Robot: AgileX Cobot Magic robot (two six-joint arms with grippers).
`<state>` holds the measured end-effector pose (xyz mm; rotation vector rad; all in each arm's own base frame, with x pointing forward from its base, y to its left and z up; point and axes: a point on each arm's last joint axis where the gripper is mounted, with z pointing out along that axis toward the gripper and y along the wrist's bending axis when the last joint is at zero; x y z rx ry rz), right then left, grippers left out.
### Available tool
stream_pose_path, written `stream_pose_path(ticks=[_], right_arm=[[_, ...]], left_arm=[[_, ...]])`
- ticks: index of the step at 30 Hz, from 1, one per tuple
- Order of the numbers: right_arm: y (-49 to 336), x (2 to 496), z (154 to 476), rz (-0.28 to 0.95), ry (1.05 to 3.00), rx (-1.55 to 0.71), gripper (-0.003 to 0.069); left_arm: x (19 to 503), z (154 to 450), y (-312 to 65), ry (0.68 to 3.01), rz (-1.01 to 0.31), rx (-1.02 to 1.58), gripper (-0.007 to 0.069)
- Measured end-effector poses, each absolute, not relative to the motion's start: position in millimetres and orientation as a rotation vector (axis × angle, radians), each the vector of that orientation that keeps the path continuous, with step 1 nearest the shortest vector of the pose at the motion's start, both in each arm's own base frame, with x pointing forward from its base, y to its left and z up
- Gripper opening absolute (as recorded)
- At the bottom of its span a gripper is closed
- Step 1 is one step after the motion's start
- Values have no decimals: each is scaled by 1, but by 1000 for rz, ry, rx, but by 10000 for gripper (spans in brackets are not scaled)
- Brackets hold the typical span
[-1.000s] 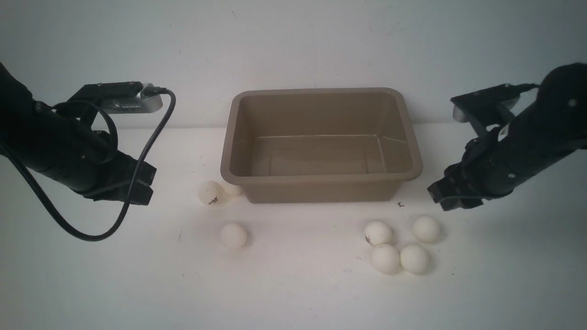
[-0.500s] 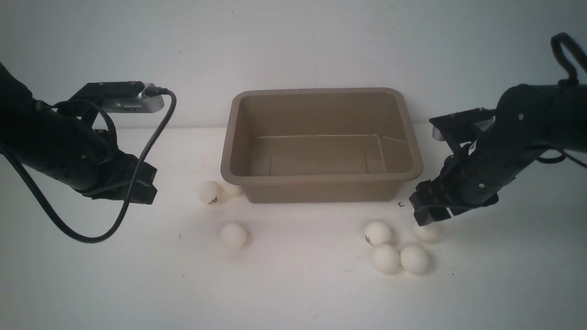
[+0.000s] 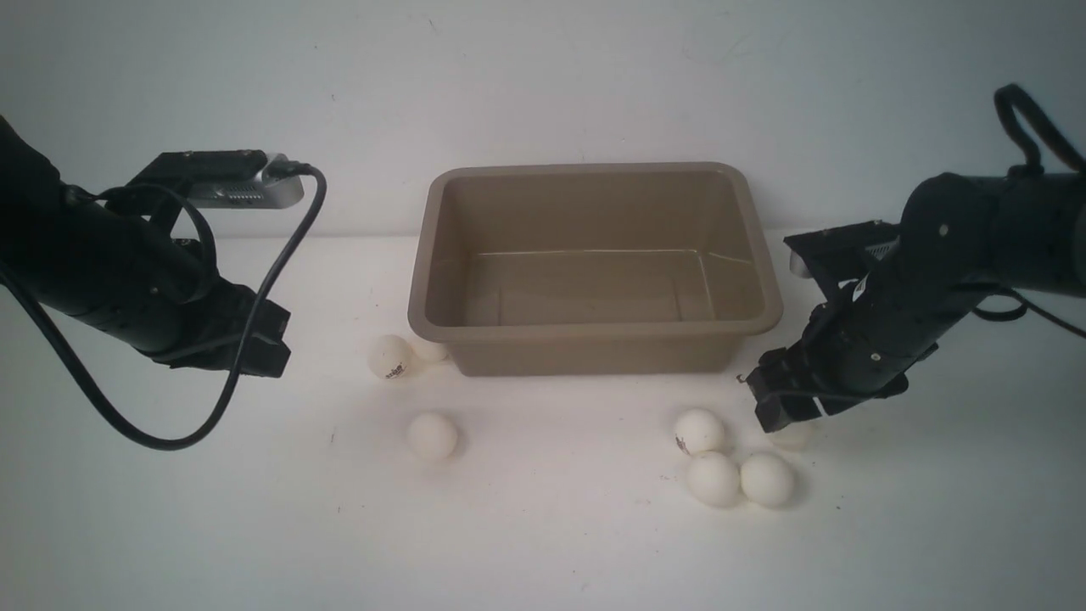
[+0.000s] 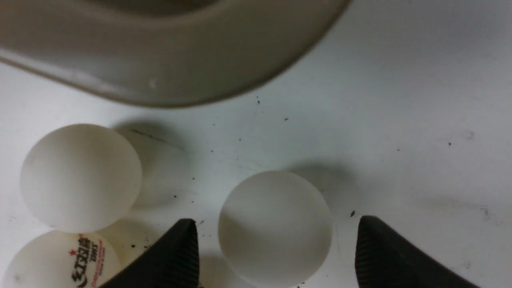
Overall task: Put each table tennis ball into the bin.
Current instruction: Use the right arm to clamp the table tennis ball closest to it, then use the right arm to put the table tennis ball into the box
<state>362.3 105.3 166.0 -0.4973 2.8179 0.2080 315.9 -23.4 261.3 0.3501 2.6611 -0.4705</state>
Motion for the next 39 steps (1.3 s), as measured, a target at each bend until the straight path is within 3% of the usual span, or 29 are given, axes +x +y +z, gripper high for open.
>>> stream_pose_path(ticks=[4, 8, 14, 20, 24, 32, 39], right_arm=[[110, 362, 159, 208, 2827, -520, 461], [115, 362, 159, 209, 2811, -537, 347], [114, 362, 159, 167, 2802, -579, 344], [103, 360, 165, -4, 2830, -628, 344], [96, 353, 201, -70, 2755, -598, 344], [106, 349, 290, 50, 2512, -545, 344], [150, 392, 307, 144, 2457, -613, 344]], left_arm=[[316, 261, -23, 2661, -470, 352, 94], [316, 261, -23, 2659, -469, 354, 94], [316, 261, -23, 2654, -456, 365, 94], [319, 258, -23, 2653, -461, 352, 94], [324, 251, -30, 2662, -511, 347, 105], [329, 228, -66, 2696, -551, 468, 187], [333, 205, -103, 2706, -527, 575, 248]])
